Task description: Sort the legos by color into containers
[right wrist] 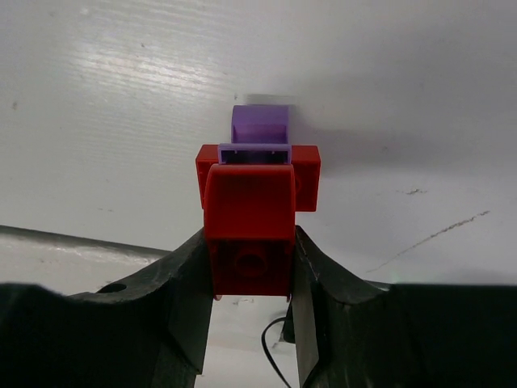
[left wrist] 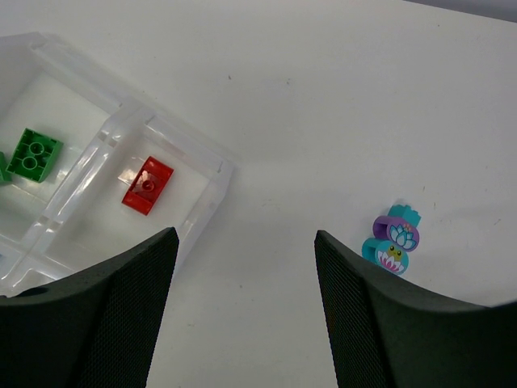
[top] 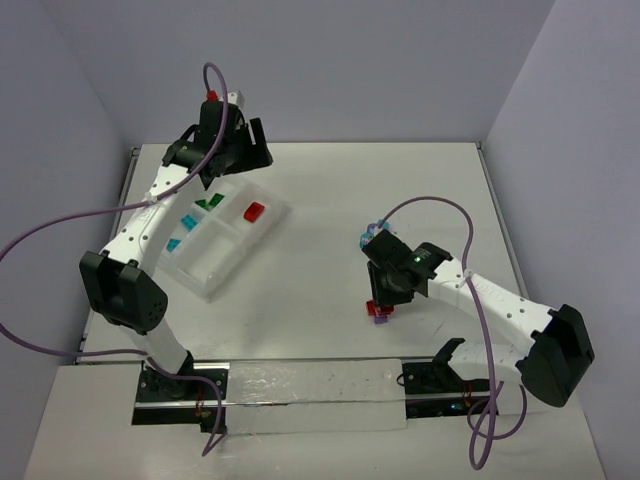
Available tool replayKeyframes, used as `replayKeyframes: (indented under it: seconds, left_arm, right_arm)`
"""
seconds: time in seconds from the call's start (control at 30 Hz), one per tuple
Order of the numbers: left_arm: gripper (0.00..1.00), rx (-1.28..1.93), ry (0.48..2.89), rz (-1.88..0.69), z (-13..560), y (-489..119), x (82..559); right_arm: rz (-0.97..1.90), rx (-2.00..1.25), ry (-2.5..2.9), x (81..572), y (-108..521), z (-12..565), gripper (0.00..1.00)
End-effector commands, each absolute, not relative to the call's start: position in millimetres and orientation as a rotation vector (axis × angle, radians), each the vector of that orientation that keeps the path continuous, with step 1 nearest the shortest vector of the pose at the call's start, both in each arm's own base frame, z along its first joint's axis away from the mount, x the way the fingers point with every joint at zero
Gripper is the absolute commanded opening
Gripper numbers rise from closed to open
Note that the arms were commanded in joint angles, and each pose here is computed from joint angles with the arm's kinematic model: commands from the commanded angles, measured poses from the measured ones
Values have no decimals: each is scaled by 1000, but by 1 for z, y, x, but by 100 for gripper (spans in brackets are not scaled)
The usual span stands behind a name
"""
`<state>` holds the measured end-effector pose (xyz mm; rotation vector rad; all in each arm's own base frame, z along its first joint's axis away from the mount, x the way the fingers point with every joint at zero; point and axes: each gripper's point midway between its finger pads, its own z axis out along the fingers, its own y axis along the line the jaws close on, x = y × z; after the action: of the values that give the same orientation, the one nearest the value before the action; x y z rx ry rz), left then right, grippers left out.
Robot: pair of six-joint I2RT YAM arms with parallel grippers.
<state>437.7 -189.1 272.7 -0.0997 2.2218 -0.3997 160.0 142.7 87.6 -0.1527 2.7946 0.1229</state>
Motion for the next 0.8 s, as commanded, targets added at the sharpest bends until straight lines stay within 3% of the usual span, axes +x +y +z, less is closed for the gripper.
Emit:
replayKeyframes:
  seconds: [0.0, 0.2, 0.47, 0.63, 0.77]
  left_arm:
    - [76, -24, 2240, -496, 271, -204, 427]
    - [73, 79, 2271, -660, 263, -221, 397]
    - [72, -23, 2233, -1027, 272, -247, 351]
    - [81, -102, 2228, -1148, 260, -255, 340]
    - [81, -16, 2200, -1120, 257, -252, 337]
  right_arm:
    - [240, -126, 2630, 196, 172, 145, 0]
    - [510, -107, 2455, 238, 217, 210, 0]
    - [788, -27, 2359, 278, 260, 240, 0]
    - [912, 0, 2339, 289, 277, 248, 0]
    - [1008, 11, 2348, 288, 281, 247, 0]
